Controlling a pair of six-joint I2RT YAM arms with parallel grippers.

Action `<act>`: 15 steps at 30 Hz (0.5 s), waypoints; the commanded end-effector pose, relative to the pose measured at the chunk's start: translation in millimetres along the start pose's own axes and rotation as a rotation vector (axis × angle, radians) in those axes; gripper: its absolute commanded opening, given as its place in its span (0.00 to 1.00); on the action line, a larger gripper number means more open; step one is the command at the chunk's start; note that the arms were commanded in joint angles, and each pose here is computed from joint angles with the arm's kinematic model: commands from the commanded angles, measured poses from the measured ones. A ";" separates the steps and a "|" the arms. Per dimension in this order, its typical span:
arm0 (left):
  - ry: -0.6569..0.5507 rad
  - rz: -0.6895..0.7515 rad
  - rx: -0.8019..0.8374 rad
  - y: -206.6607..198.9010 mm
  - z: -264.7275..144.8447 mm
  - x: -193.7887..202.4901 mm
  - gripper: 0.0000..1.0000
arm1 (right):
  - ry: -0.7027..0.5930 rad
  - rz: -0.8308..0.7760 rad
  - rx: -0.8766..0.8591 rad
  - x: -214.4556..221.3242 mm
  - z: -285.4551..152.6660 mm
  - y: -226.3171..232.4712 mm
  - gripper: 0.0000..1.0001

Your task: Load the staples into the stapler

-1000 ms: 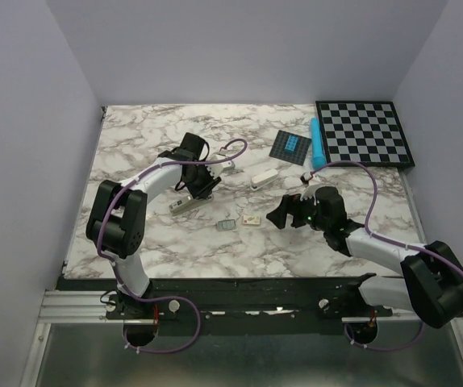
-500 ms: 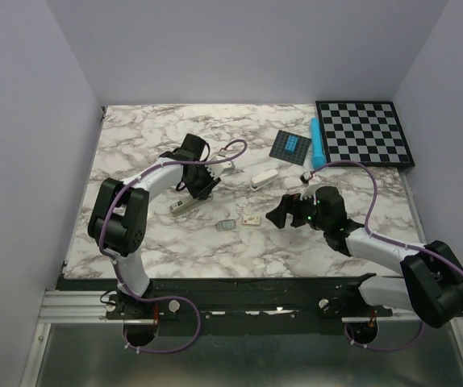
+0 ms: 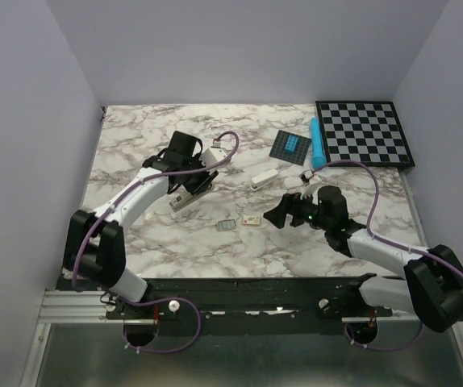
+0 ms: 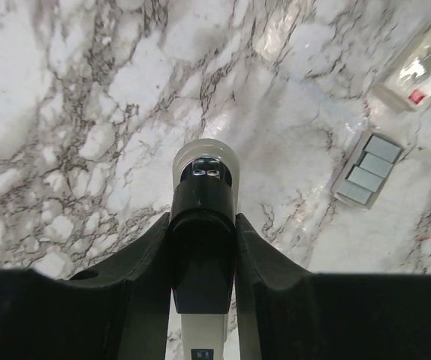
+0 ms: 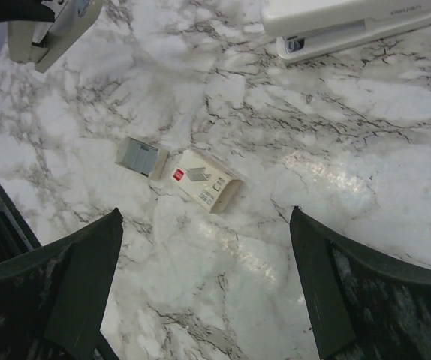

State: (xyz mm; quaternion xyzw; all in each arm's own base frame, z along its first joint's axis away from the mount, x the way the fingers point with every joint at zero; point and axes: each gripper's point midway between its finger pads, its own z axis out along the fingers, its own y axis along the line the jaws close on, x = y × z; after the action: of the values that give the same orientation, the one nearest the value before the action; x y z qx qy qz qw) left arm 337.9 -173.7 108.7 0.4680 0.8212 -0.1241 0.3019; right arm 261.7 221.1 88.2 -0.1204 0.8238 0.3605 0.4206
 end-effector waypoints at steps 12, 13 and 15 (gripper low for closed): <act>-0.622 -0.152 0.037 -104.7 -83.6 -121.4 0.00 | -0.205 0.114 -0.196 -81.9 -28.9 69.8 0.99; -0.642 -0.177 0.048 -110.1 -85.0 -123.2 0.00 | -0.209 0.123 -0.199 -83.8 -30.4 71.3 0.99; -0.695 -0.153 0.079 -126.4 -91.1 -137.8 0.00 | -0.222 0.139 -0.197 -87.0 -33.8 73.1 0.98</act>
State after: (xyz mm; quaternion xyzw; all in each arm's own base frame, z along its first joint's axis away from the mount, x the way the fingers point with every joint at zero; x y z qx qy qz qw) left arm 253.0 -256.2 190.3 0.3873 0.7614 -0.2574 0.4516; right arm 261.5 235.8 178.8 -0.0783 0.7585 0.4497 0.4652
